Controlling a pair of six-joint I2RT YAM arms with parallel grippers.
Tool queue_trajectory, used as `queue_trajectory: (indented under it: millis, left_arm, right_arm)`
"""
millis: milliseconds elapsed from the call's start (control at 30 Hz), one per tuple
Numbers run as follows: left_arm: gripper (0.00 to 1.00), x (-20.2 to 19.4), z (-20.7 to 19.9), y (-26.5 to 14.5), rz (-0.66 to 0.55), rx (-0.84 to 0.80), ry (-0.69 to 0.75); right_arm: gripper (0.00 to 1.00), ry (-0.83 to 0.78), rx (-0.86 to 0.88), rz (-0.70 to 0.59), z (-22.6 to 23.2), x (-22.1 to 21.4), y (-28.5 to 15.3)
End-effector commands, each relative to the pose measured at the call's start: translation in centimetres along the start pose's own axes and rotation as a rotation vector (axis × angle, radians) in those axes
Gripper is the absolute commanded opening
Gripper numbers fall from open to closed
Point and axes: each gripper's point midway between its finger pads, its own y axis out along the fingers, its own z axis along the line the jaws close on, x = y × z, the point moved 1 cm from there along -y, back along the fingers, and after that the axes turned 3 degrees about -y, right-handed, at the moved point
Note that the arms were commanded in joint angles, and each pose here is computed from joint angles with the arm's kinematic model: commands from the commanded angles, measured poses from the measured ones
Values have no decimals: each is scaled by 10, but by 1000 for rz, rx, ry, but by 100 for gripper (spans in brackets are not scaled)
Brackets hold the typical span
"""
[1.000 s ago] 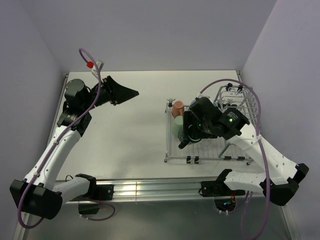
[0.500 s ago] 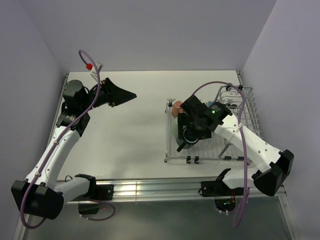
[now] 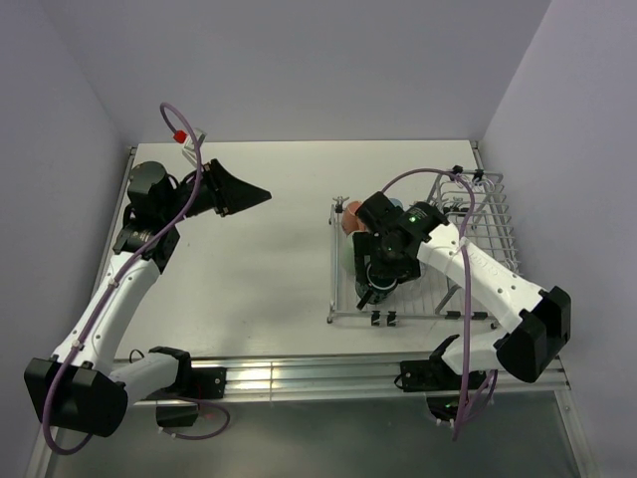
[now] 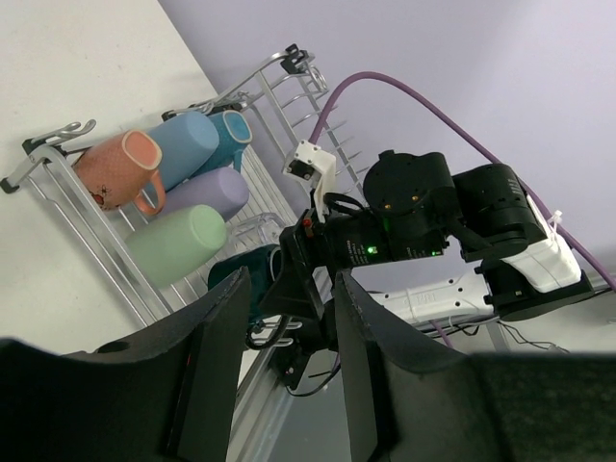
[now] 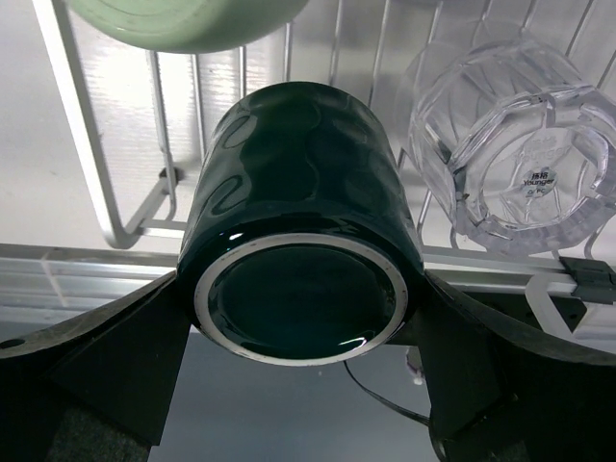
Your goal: Load the cups into the dish rack
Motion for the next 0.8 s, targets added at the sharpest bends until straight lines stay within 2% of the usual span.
queue_trajectory:
  millis: [0,300,767]
  left_arm:
    - [46,2,-5,-2,2,-23,49]
    - [46,0,0,-2,10,-16,46]
    - [46,-1,5,-2,15,-7,44]
  right_arm:
    - [0,-1,22,-45,1,11,-2]
    - [1,-23,-7,-11,-2,9,11]
    - [18,-22,-15,0,0,13,22]
